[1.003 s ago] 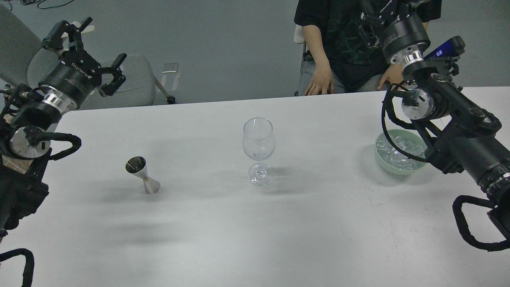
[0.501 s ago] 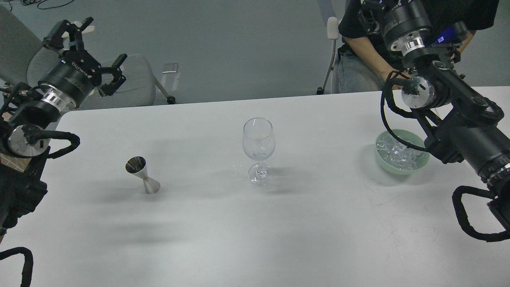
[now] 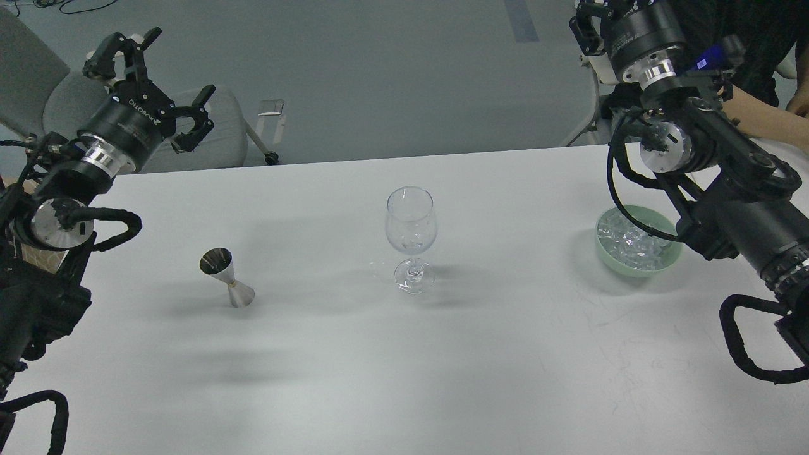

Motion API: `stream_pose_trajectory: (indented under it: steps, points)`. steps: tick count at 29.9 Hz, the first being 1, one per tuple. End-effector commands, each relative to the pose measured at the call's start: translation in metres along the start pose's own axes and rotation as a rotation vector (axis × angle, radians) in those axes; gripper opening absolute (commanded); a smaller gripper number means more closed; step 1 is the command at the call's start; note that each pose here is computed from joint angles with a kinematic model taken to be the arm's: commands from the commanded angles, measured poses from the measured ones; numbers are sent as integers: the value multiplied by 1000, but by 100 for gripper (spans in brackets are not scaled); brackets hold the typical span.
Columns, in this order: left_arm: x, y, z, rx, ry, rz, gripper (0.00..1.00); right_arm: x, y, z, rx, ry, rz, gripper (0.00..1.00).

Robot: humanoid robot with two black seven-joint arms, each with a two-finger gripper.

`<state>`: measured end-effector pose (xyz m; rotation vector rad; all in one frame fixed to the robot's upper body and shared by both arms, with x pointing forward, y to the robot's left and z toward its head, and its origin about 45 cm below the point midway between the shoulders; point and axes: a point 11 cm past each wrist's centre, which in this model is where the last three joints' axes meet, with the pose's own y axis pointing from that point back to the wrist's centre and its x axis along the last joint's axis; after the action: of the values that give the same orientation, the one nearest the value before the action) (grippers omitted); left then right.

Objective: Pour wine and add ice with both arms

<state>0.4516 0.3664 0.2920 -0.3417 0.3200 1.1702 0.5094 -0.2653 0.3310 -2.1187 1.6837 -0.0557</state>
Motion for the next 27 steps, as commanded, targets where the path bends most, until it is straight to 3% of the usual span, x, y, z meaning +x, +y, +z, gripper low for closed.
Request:
stream_pose_trajectory:
  steps: [1, 27]
  points:
    - [-2, -4, -2, -18, 23, 13, 98, 6, 3, 1, -4, 8, 16, 100]
    - [-3, -9, 3, -115, 86, 63, 98, -24, 4, 24, -44, -42, -34, 100]
